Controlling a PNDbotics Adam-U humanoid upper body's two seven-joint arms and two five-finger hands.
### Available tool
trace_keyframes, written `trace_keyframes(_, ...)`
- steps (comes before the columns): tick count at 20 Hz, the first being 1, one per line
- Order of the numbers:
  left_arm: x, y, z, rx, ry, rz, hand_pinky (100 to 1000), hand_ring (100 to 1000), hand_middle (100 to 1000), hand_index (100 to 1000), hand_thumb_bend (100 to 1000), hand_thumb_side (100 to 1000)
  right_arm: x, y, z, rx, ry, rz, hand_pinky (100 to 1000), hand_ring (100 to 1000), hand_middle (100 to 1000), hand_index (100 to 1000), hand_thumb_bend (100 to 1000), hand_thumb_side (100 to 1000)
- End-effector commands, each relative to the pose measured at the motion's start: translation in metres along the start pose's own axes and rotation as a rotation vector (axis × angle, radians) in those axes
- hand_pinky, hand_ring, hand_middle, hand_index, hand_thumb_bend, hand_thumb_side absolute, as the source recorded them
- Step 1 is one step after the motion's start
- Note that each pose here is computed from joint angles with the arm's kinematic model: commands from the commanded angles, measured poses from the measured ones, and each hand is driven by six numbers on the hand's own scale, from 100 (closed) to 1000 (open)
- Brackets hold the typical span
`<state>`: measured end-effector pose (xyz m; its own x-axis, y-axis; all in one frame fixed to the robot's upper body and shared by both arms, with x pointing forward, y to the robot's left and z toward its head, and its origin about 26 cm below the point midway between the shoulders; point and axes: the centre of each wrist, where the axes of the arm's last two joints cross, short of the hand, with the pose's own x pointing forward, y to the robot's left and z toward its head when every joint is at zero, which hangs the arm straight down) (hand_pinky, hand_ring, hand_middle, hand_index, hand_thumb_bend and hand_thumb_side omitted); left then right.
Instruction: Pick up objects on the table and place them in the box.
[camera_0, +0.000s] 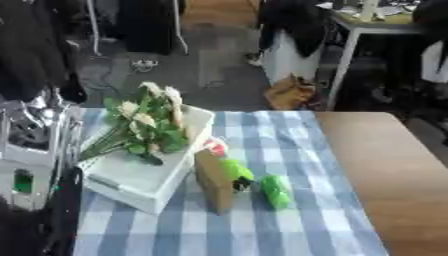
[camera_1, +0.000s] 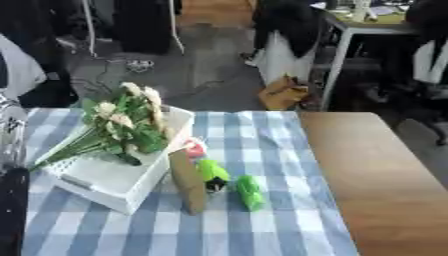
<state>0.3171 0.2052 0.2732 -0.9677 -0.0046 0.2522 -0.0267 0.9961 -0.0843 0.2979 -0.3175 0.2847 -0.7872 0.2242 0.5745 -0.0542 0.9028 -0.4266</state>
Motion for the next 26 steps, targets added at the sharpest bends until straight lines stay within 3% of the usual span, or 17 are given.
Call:
trace_keyframes(1, 0.005, -0.002, -0.007, -0.022, -0.027, 0.012, 680, 810, 819, 887, 100, 856, 0.002, -0.006, -0.007, 0.190, 0.042, 0.175, 828, 913, 923, 790, 100, 882)
trace_keyframes(8, 0.005, -0.005, -0.006, -0.035, -0.018, 0.028, 680, 810, 819, 887, 100, 856, -0.024, -0.003, -0.017, 0.513, 0.133, 0.353, 815, 932, 1000, 813, 100, 969)
trace_keyframes(14, 0.005, -0.008, -0.005, -0.046, -0.013, 0.039, 680, 810, 819, 886, 100, 856, -0.060, 0.001, -0.023, 0.784, 0.300, 0.458, 802, 941, 1000, 851, 100, 941)
trace_keyframes(19, 0.005, -0.009, -0.003, -0.055, -0.006, 0.049, 680, 810, 819, 885, 100, 855, -0.107, 0.003, -0.029, 1.018, 0.547, 0.398, 787, 910, 999, 846, 100, 923)
trace_keyframes(21, 0.005, -0.010, -0.003, -0.056, -0.004, 0.054, 680, 810, 819, 885, 100, 855, -0.128, 0.005, -0.031, 1.112, 0.639, 0.366, 774, 874, 938, 845, 100, 913)
trace_keyframes(26, 0.005, -0.012, -0.002, -0.053, -0.002, 0.069, 680, 810, 819, 885, 100, 856, -0.170, 0.015, -0.028, 1.175, 0.738, 0.323, 767, 815, 852, 840, 100, 908)
